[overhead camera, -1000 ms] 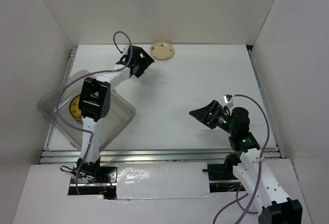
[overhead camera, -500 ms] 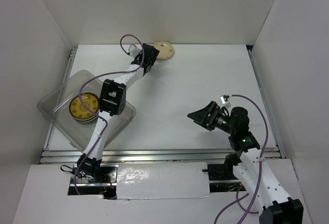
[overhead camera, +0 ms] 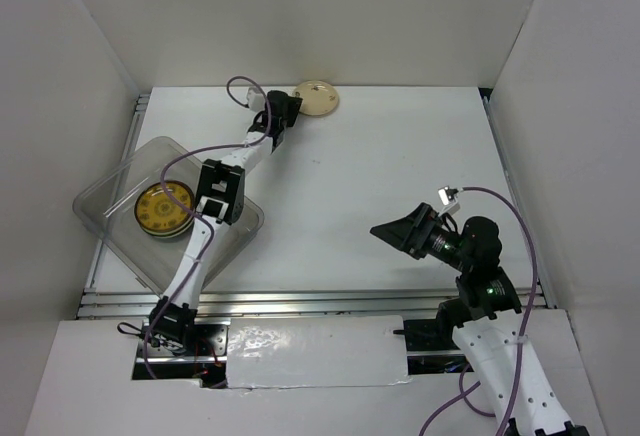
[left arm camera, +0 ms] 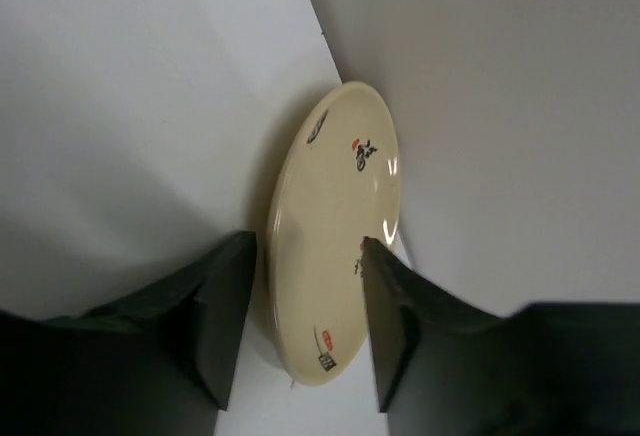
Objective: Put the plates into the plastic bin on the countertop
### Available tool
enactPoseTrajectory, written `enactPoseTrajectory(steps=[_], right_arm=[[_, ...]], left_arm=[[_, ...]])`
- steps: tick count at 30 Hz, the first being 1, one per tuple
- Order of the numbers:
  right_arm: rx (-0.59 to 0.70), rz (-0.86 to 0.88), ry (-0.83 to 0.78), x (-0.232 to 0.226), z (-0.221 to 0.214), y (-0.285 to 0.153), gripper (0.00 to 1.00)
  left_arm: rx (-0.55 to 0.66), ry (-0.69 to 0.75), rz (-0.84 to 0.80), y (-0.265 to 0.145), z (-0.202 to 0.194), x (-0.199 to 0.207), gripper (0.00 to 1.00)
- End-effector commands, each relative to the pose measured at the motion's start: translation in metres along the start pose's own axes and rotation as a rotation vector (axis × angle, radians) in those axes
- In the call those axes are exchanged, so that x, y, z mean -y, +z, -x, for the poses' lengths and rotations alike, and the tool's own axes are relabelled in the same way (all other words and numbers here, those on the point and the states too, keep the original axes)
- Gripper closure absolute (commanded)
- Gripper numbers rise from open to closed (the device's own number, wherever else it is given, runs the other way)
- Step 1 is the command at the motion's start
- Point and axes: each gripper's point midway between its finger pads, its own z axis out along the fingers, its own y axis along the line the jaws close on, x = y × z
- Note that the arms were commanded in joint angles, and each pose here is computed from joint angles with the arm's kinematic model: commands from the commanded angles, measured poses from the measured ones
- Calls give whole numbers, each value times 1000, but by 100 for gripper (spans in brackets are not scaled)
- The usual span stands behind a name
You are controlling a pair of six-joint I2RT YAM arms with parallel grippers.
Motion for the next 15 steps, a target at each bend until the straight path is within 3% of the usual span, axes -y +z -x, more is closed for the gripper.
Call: enactPoseTrajectory(steps=[1,6,10,13,15], right_arm=[[1,1,-42,-13,3,-6,0],[-3,3,-58,-16,2,-9,0],[18,-8,-72,-16,3,-11,0],[33,-20,-71,-12,5,-11,0],[36,-19,-73,-12,5,-11,0]], left_arm=[[-83,76,188,5,-22,-92,47],[-93,69,176,4,-19,-89,79],[-117,84,90,0,-22,-59,95],[-167,120,-28,-13,-31,-13,100],[-205,144,-126,-36,-34,41,100]])
